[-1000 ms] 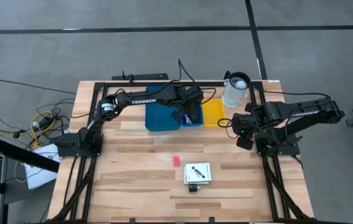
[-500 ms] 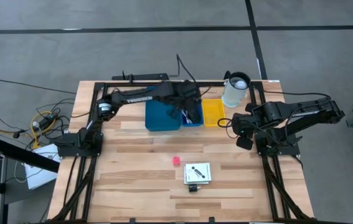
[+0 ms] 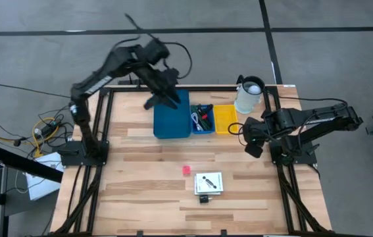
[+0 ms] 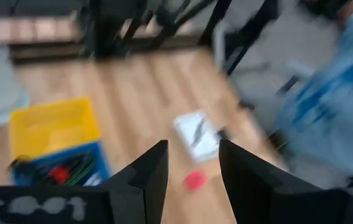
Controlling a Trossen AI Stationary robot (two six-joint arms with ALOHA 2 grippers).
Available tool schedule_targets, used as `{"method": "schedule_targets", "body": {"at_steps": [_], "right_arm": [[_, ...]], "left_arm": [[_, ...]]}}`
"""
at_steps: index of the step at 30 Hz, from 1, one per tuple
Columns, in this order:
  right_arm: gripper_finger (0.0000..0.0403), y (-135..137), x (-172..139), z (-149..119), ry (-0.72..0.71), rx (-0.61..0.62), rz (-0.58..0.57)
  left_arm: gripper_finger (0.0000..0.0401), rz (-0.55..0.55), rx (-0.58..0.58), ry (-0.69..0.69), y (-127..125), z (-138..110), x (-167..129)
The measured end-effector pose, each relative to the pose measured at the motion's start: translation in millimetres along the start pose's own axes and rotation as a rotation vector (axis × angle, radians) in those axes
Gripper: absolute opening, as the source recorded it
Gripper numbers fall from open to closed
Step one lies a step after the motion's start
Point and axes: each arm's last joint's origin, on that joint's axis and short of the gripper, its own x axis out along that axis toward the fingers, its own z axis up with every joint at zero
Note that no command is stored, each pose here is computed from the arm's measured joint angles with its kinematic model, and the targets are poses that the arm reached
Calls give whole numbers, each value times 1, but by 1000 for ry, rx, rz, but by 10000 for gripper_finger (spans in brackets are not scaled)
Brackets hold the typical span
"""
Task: Pick and place items into bin
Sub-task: Put the card reader box into the yellow basket
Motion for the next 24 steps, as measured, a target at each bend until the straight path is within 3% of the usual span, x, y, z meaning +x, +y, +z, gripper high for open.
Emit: {"method": "schedule_targets", "body": {"at_steps": [3,6,11,15,20,24], "right_arm": [[113,6,1,5,-45,15,19],[113,17,1,9,-138,3,89],[113,44,6,14,-304,23,230],[113,62,20,6,-410,115,246],[113,74,45,-17,-454,287,211],[113,83,66,-39,-459,414,257]], "left_arm": [[130,-21,-19,-65,-16,2,-11],[130,30,-41,-97,-28,1,-15],[130,312,-132,-164,-37,-12,-19],[130,464,-154,-244,-52,-36,-27],[130,527,-165,-386,-80,-78,-34],[130,547,-153,-522,-100,-117,-33]]}}
